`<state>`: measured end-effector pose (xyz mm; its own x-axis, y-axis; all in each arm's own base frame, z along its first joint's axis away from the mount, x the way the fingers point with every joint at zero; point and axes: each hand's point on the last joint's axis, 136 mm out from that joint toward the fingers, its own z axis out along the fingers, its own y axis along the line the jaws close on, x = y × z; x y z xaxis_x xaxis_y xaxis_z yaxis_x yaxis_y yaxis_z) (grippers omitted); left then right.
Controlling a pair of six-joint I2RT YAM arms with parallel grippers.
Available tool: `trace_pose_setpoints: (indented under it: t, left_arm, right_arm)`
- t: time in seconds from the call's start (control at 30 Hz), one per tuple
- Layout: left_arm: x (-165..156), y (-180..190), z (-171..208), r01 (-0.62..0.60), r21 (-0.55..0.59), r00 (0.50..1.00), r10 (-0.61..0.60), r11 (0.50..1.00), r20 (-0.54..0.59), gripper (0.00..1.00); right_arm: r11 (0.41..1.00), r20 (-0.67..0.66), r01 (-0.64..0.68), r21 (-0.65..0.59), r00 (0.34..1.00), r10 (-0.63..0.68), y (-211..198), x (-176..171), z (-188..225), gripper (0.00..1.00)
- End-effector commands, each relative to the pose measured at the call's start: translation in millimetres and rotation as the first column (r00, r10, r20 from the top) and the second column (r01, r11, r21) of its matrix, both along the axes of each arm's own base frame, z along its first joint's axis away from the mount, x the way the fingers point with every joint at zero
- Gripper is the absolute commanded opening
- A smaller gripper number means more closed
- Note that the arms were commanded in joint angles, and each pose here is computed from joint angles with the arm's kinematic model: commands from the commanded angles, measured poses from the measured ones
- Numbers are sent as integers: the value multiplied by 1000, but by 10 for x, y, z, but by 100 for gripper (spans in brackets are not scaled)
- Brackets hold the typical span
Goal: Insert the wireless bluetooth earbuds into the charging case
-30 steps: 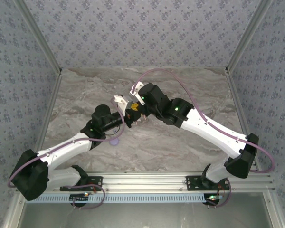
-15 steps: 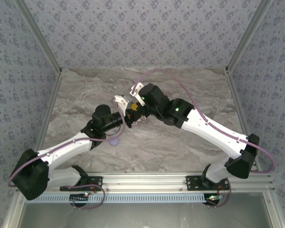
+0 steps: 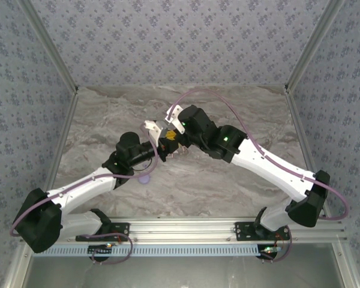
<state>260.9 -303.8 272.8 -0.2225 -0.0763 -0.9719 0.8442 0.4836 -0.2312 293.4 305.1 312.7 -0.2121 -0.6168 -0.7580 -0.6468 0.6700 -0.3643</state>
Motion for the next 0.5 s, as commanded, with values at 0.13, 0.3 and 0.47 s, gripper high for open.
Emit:
trace_pose_setpoints:
  t: [0.13, 0.3, 0.47]
  left_arm:
    - [-25, -58, 310, 37, -59, 998, -34, 998, 58, 0]
    - [-40, -80, 330, 53, -65, 997, -49, 996, 57, 0]
    - [-41, -89, 331, 61, -70, 997, -57, 996, 49, 0]
  right_arm:
    - [997, 45, -61, 55, 997, 58, -38, -44, 185, 23]
    - [996, 52, -66, 67, 997, 62, -38, -27, 175, 23]
    - [994, 58, -77, 79, 996, 72, -28, -20, 171, 22]
